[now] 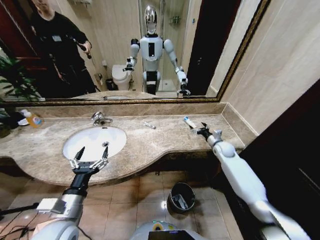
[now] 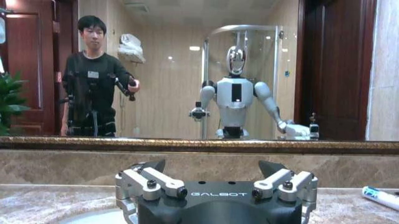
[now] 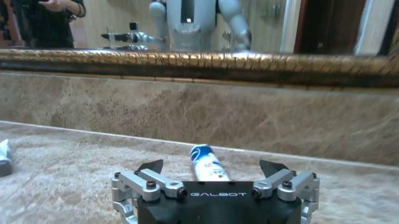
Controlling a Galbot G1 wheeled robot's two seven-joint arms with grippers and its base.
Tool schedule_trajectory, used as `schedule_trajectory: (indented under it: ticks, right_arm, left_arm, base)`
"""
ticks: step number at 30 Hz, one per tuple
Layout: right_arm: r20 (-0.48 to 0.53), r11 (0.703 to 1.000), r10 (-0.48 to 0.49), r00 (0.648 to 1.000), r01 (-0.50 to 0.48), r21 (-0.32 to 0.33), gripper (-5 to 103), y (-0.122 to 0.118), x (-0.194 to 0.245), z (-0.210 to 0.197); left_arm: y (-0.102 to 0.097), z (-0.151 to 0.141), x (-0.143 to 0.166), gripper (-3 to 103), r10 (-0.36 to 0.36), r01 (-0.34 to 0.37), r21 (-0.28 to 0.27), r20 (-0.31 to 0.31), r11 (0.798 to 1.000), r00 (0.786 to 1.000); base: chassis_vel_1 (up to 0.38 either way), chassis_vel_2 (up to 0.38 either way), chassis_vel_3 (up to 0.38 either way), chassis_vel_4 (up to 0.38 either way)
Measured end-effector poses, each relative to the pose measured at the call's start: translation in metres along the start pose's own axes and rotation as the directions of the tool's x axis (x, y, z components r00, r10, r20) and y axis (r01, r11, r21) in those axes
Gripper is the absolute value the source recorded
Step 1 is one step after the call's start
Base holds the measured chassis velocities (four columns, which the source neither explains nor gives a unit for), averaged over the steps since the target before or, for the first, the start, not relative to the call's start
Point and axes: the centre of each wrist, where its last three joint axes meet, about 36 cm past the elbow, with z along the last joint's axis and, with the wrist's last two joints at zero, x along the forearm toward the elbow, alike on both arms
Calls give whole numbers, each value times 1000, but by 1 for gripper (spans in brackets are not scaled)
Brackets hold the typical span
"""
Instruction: Pick up the trash from the sink and place it in the trash bin.
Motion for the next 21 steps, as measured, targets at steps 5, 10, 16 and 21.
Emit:
schedule_trajectory:
  ticks: [5,10,16,21]
  right_arm:
    - [-48,999,-21,999,20,-28,100,-5,-21,0]
    - [-78,999,-23,997,20,-34,100,-10,-30,-4]
    - [-106,999,-13,994,8,-40,91,-13,-33,-2]
    - [-115,999,-8,993,3,-41,76,-14,-31,2]
  left_arm:
    - [0,0,0,100,0,0,0,0,1000,1000]
    - [0,0,0,100,0,0,0,0,1000,1000]
    - [0,0,0,100,0,0,0,0,1000,1000]
    - [0,0,0,100,0,0,0,0,1000,1000]
  base:
    - [0,0,0,0]
    - [0,0,0,0]
    - [0,0,0,0]
    - [0,0,0,0]
